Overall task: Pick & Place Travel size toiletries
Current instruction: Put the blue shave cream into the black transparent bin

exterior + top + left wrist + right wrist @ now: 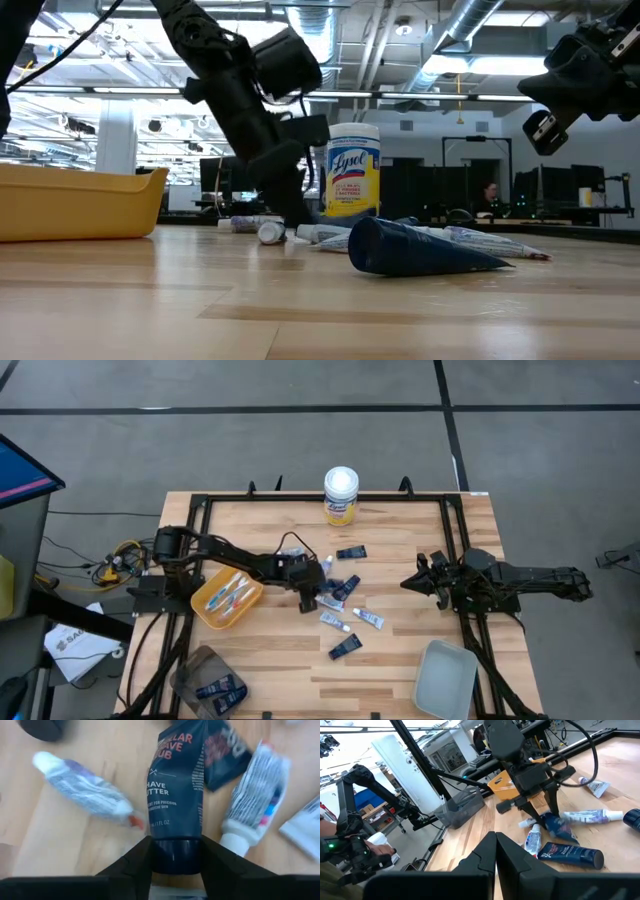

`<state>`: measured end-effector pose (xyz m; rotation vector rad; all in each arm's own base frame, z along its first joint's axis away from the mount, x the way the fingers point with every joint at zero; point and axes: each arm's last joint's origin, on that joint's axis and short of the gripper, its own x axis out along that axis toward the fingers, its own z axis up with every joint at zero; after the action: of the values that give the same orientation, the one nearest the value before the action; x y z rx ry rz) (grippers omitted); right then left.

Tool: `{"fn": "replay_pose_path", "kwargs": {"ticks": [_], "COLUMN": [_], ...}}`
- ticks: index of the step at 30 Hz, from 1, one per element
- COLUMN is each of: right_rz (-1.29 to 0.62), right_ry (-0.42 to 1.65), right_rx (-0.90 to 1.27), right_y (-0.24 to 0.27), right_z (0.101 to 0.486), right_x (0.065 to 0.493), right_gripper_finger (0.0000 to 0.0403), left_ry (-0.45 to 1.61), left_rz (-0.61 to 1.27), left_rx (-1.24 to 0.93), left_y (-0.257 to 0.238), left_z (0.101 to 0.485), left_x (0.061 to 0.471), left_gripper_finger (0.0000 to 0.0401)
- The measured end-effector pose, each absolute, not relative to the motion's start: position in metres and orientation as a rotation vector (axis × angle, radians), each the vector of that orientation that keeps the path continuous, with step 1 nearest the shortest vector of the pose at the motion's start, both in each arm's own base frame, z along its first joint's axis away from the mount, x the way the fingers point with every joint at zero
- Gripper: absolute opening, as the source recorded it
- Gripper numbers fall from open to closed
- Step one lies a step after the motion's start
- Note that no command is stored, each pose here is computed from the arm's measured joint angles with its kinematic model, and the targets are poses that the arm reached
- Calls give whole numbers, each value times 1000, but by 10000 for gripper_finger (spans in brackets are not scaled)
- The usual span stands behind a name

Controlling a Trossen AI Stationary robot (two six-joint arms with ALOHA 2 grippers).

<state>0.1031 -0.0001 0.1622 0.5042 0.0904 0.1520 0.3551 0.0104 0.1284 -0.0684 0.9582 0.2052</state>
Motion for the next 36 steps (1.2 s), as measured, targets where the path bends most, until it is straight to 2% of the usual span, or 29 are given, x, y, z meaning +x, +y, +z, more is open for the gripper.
{"fn": "replay_pose_path", "kwargs": {"ticks": [4,9,12,18,27,33,36], "right_rz": [152,153,153,152,153,153,153], "right_ry": [91,91,91,91,91,91,91], "right_rx": [504,504,504,504,504,504,504], "right_y": [0,0,0,0,0,0,0], "right_z": [162,162,162,162,162,162,162], "right_x": [103,103,103,103,103,103,103], "right_gripper_finger": [0,0,0,0,0,0,0], "left_ry": [875,750,734,830,1121,1334,1425], "left_rz": [216,226,142,-55,-192,-151,-70], "left_rx": [-105,-220,-291,-519,-740,-831,-851], "left_y": [10,6,-8,-50,-133,-176,-188], "left_z": [155,208,238,277,292,284,278], "left_x": [352,335,315,263,189,148,132], "left_gripper_finger": [122,124,130,124,127,129,129]}}
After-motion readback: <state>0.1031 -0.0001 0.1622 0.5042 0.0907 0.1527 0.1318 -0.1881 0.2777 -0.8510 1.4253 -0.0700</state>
